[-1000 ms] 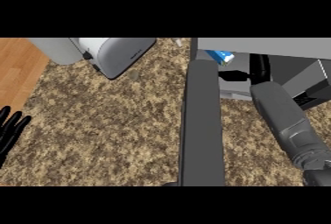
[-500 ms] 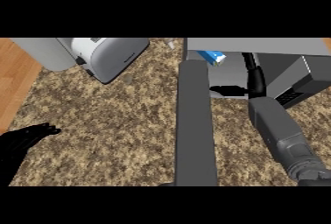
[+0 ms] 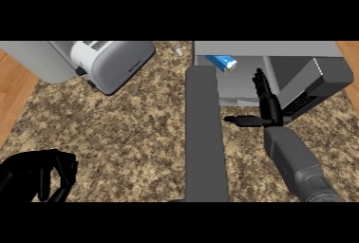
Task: Pick up the milk, place it into the microwave and close the microwave
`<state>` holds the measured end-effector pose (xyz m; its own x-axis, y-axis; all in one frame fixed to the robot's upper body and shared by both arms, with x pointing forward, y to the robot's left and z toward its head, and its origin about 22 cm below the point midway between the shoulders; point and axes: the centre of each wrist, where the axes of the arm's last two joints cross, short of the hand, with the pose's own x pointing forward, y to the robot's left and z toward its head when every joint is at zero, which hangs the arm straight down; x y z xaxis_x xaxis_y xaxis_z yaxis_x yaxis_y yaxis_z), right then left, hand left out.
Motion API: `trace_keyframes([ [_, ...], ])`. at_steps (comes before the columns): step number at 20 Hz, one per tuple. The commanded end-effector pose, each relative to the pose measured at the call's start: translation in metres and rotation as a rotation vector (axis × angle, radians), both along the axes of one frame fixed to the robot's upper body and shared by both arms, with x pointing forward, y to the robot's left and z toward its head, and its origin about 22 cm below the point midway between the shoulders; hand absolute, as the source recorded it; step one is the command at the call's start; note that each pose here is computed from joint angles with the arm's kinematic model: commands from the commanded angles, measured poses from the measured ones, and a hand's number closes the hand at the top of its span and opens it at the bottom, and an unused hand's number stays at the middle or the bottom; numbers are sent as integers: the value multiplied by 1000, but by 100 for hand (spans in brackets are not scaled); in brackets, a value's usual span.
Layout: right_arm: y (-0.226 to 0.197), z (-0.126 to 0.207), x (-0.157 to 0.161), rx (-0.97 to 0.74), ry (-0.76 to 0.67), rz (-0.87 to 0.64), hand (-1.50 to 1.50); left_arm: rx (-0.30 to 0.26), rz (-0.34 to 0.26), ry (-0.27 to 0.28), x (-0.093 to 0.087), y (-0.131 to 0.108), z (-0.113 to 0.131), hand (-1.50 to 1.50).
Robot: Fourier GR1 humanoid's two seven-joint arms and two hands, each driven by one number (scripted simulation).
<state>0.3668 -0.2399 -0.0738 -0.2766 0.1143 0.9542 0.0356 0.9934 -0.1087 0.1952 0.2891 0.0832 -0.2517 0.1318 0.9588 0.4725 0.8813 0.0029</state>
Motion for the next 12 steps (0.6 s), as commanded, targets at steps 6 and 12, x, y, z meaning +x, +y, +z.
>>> trace_keyframes([
  [6,-9,-34,-43,33,9,43,-150,32,-71,51,8,-36,-6,150],
  [12,-38,-62,-102,39,48,-13,-150,91,-146,23,20,-64,-9,150],
])
